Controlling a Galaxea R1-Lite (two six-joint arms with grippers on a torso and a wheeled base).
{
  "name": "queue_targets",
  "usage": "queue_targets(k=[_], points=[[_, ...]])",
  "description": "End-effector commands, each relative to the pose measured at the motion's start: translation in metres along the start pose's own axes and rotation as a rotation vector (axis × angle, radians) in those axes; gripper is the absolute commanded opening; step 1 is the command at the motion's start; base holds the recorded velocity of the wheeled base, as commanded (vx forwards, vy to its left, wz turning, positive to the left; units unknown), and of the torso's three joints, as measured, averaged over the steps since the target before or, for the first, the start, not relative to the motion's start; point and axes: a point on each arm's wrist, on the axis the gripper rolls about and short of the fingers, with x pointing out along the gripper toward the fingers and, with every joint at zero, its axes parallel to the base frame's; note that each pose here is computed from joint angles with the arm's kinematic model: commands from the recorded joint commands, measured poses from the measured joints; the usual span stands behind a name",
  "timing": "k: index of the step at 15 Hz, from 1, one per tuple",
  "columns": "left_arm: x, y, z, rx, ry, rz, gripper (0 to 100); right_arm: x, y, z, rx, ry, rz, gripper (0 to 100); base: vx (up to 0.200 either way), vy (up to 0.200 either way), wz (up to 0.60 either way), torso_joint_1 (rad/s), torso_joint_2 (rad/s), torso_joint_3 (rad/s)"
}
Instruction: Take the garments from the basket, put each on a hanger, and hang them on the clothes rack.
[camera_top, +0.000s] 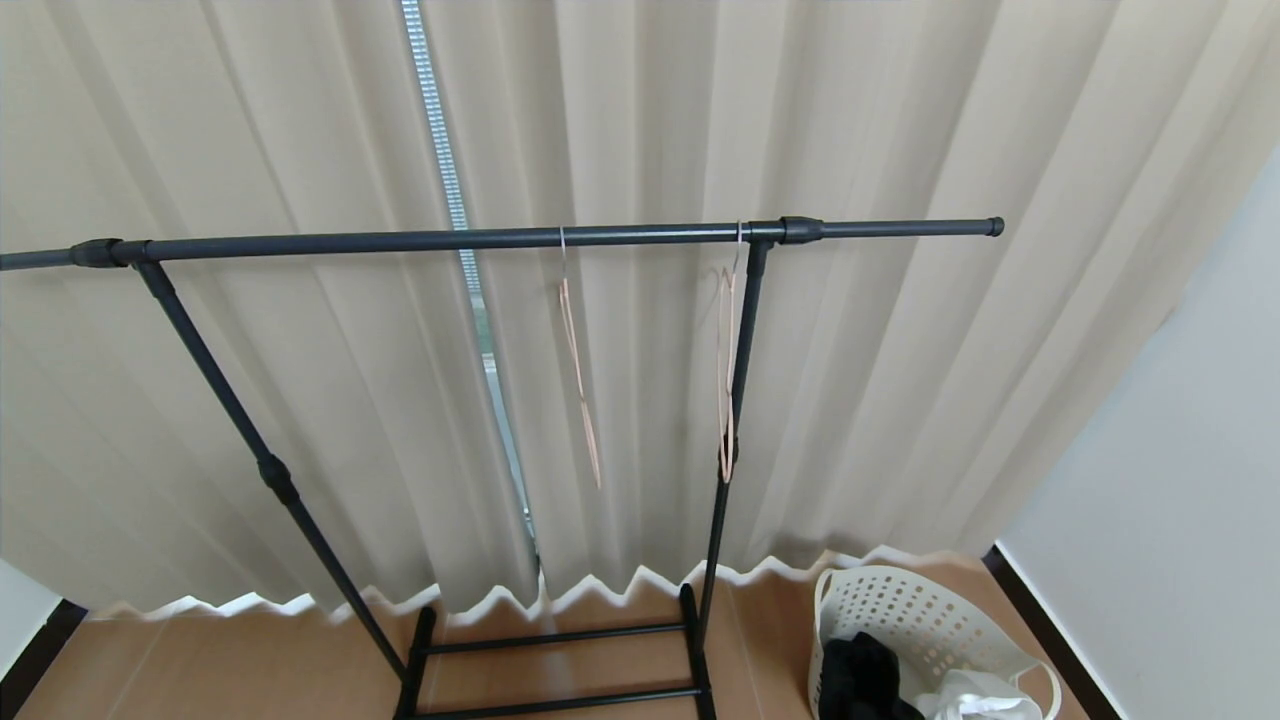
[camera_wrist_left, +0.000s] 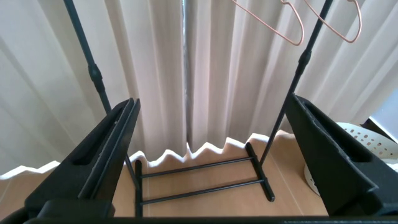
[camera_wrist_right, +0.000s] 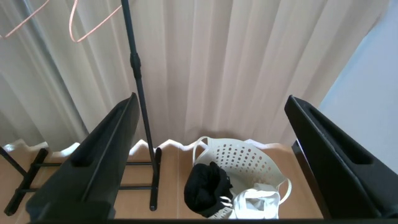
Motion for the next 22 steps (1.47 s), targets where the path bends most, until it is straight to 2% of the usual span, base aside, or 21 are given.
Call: queue_targets(k=[1,22], points=[[0.0001,0.0,0.0001,0.0,0.0,0.0,100,0.0,0.0001,0.0003,-0.001,0.002,0.006,100,0.0,0.0,0.0,0.0,0.0,0.0],[0.0001,-0.0001,-0.0001,-0.011,0.002,0.0,100,-0.0003,0.0006,0.0002,-0.018,0.007,0.028,100,0.0,0.0,0.0,-0.01,0.02,0.012]])
